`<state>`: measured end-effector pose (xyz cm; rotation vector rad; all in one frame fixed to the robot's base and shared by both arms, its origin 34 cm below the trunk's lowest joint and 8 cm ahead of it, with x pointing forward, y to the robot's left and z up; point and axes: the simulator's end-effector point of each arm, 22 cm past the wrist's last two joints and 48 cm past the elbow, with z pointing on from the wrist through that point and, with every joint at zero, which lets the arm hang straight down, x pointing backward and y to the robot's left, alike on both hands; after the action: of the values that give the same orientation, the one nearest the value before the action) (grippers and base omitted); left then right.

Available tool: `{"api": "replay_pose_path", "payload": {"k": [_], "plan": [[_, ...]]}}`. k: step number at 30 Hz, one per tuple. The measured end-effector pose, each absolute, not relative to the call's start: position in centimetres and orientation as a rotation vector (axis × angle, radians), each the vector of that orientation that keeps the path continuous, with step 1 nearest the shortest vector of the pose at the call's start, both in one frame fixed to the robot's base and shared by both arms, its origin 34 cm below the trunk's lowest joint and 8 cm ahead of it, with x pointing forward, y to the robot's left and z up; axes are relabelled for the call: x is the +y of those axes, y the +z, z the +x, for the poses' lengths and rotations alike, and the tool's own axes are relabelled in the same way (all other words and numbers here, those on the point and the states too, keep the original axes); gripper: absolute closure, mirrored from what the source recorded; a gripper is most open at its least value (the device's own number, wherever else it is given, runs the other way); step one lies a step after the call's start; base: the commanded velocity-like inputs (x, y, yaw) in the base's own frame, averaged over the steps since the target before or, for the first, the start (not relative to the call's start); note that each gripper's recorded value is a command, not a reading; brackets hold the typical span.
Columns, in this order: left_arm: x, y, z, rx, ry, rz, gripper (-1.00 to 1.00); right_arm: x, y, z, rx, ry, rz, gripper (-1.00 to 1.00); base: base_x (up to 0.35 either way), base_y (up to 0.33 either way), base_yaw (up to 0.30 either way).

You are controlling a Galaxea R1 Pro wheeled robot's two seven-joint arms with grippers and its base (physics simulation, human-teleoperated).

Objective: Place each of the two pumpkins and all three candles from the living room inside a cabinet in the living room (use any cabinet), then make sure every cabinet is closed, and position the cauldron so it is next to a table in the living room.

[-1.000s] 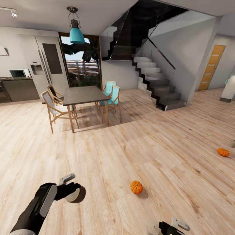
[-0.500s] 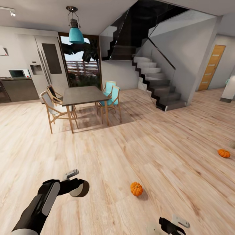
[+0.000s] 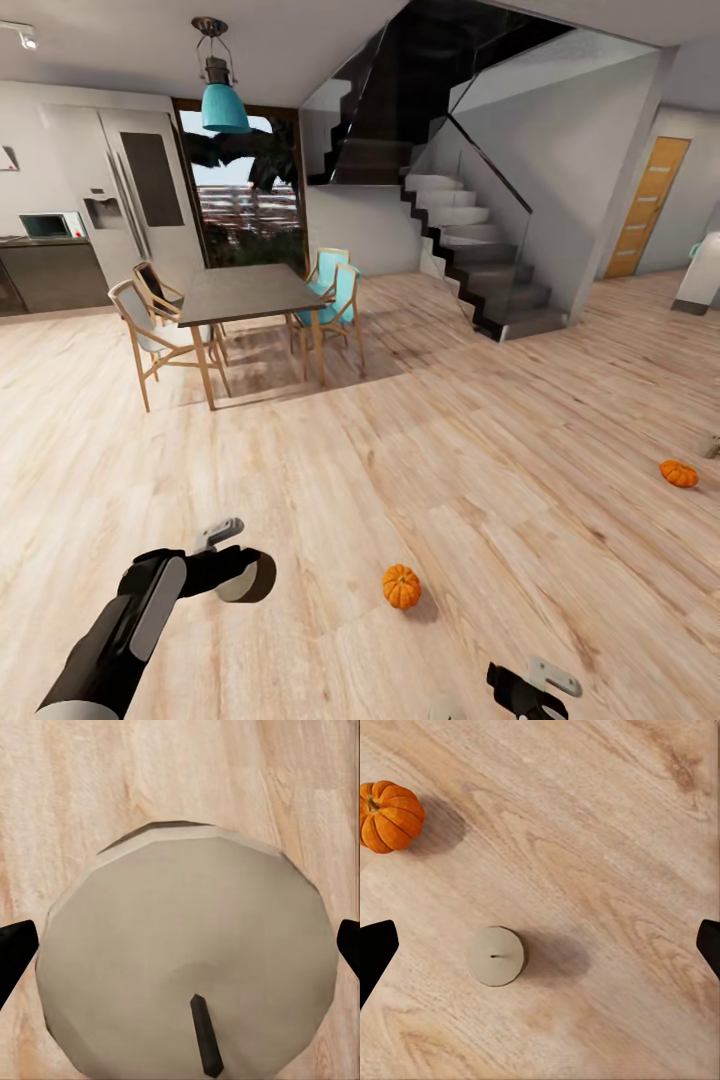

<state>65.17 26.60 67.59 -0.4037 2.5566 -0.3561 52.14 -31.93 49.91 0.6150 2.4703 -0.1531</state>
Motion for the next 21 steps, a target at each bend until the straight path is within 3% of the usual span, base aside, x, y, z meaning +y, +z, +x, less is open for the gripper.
{"api": "replay_pose_path", "payload": {"k": [21], "plan": [[24.0, 64.8, 63.1, 2.651, -0.462, -0.396, 1.00, -31.5, 47.9, 52.7, 2.458, -0.130, 0.600, -1.00, 0.000, -0.002, 0.000]]}}
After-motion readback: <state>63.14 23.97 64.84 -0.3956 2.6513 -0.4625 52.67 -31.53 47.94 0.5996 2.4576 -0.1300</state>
